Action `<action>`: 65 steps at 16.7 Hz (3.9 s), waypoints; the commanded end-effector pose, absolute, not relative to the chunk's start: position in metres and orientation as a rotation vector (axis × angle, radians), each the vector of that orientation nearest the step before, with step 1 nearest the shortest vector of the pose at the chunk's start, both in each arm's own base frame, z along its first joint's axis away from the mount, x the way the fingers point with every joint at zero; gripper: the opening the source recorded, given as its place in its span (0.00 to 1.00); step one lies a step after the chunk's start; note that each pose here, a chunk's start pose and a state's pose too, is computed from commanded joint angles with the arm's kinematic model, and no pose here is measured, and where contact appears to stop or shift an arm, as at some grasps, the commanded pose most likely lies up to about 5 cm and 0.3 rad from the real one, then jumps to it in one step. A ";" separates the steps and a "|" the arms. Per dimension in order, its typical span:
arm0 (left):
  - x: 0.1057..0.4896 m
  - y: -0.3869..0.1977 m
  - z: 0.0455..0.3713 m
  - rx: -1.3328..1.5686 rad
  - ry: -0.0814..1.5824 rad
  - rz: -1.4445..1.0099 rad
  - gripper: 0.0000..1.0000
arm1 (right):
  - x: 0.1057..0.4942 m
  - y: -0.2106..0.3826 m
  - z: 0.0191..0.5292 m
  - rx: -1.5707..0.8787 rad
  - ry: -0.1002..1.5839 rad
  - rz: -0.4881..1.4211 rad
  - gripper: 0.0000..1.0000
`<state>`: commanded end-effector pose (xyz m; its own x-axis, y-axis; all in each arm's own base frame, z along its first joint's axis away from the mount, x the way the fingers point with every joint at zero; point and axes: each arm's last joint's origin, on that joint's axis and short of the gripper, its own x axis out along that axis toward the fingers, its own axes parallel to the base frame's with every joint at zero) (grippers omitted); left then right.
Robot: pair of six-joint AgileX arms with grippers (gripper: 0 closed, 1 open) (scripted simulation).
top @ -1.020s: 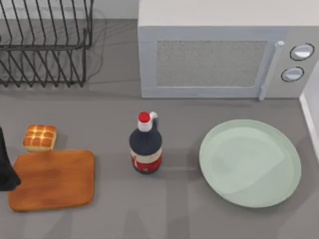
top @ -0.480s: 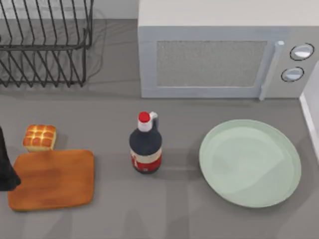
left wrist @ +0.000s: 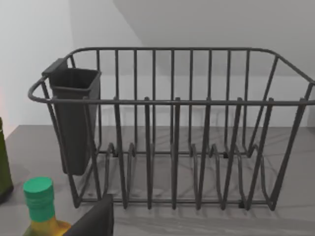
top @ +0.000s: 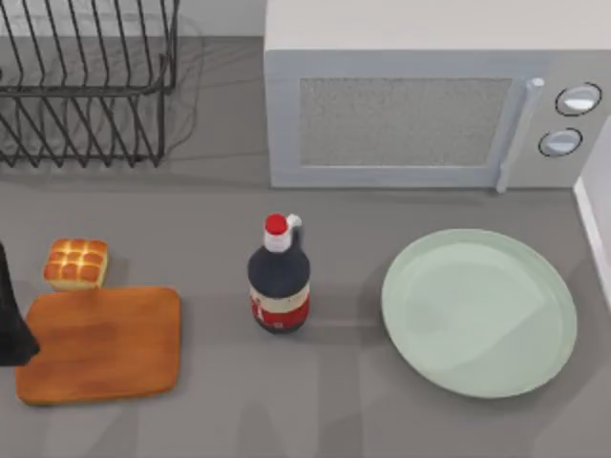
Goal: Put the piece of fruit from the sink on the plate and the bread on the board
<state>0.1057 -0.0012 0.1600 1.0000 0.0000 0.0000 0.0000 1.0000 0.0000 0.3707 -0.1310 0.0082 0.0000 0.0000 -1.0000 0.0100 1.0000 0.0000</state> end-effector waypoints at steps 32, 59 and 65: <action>0.106 -0.001 0.160 0.000 0.000 0.000 1.00 | 0.363 -0.035 0.171 0.025 1.622 0.005 0.00; 0.106 -0.001 0.160 0.000 0.000 0.000 1.00 | 0.314 0.165 0.230 0.008 1.571 -0.008 0.38; 0.106 -0.001 0.160 0.000 0.000 0.000 1.00 | 0.314 0.165 0.230 0.008 1.571 -0.008 0.83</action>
<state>0.1057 -0.0012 0.1600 1.0000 0.0000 0.0000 0.0000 1.0000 0.0000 0.3144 0.1653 0.2300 0.0000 0.0000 -1.0000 0.0100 1.0000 0.0000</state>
